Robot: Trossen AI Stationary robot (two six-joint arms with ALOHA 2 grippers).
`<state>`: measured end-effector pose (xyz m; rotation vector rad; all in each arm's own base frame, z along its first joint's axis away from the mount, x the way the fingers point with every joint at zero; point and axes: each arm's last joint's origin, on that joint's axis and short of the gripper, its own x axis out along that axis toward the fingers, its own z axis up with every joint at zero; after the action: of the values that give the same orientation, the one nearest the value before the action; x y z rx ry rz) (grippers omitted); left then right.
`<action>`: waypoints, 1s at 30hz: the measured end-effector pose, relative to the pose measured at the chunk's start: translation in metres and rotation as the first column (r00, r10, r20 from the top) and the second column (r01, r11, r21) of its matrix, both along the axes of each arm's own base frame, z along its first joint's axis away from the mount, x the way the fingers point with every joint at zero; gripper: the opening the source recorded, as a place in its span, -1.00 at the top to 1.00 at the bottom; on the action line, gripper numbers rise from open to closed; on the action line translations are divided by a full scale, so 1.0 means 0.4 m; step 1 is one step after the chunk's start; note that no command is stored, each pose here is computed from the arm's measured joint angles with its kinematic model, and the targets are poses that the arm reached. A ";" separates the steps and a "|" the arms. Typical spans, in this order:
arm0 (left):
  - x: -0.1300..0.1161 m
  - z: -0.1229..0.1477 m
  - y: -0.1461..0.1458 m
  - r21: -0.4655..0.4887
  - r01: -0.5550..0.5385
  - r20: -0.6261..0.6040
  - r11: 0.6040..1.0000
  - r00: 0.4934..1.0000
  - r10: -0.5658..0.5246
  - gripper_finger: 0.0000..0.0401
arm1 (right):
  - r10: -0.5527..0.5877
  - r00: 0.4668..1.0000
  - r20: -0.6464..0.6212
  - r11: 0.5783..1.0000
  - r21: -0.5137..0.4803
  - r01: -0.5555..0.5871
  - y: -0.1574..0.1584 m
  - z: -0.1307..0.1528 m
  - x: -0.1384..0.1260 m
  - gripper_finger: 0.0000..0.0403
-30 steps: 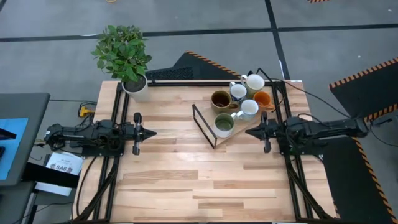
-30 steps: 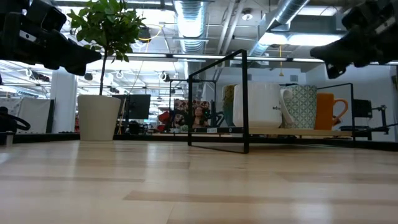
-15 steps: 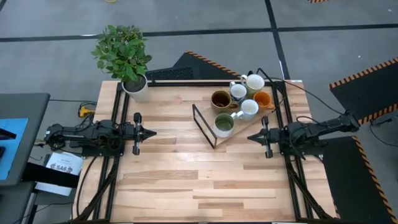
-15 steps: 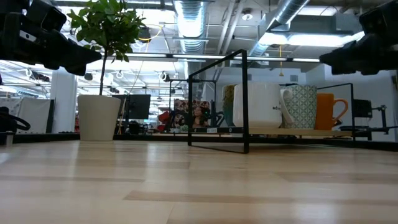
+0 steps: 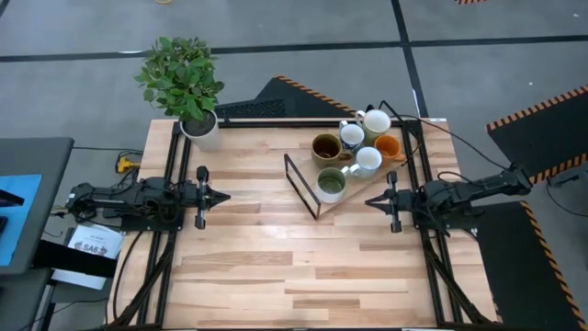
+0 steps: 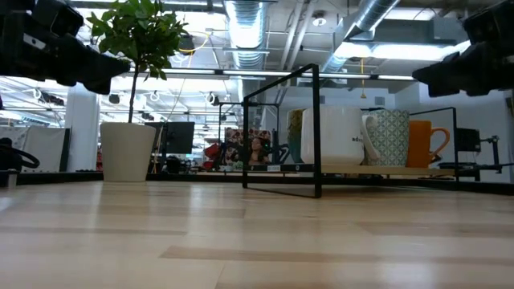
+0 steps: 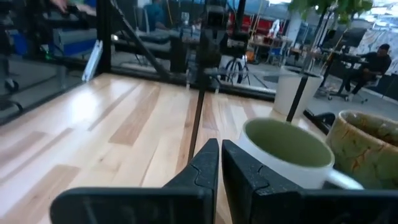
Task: Place coffee mugs
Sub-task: Return to Home Position
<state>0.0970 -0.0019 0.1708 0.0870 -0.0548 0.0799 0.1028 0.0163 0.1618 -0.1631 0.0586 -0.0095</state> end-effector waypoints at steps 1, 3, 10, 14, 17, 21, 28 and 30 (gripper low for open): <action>0.000 0.002 0.000 0.000 0.001 0.009 1.000 1.000 -0.001 1.00 | 0.002 1.000 0.009 1.000 0.002 -0.002 0.000 0.002 -0.001 0.77; 0.000 0.000 0.000 0.000 0.000 0.000 1.000 1.000 0.000 1.00 | 0.005 0.999 0.052 1.000 0.012 -0.006 -0.001 0.011 -0.008 0.77; 0.000 0.000 0.000 0.000 0.000 -0.002 1.000 1.000 0.000 1.00 | -0.040 0.985 0.166 0.999 0.039 0.033 -0.013 0.035 -0.018 0.76; 0.000 -0.001 0.000 0.000 0.001 -0.003 1.000 1.000 -0.001 1.00 | -0.061 0.987 0.146 0.998 0.035 0.056 -0.019 0.030 -0.017 0.76; 0.000 -0.001 0.000 0.000 0.001 -0.002 1.000 1.000 -0.001 1.00 | -0.063 0.990 0.124 0.998 0.030 0.060 -0.019 0.025 -0.016 0.76; 0.000 -0.001 0.000 0.000 0.001 -0.002 1.000 1.000 -0.001 1.00 | -0.066 0.991 0.119 0.998 0.029 0.063 -0.020 0.023 -0.016 0.76; 0.001 -0.002 0.000 0.001 0.000 -0.008 1.000 1.000 0.000 1.00 | -0.065 0.992 0.108 0.998 0.024 0.063 -0.020 0.021 -0.015 0.76; 0.001 -0.002 0.000 0.001 0.000 -0.007 1.000 1.000 0.000 1.00 | -0.065 0.992 0.105 0.998 0.023 0.063 -0.020 0.020 -0.014 0.76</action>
<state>0.0975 -0.0018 0.1701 0.0878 -0.0475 0.0794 0.0971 0.0084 0.1699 -0.1406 -0.0416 -0.0813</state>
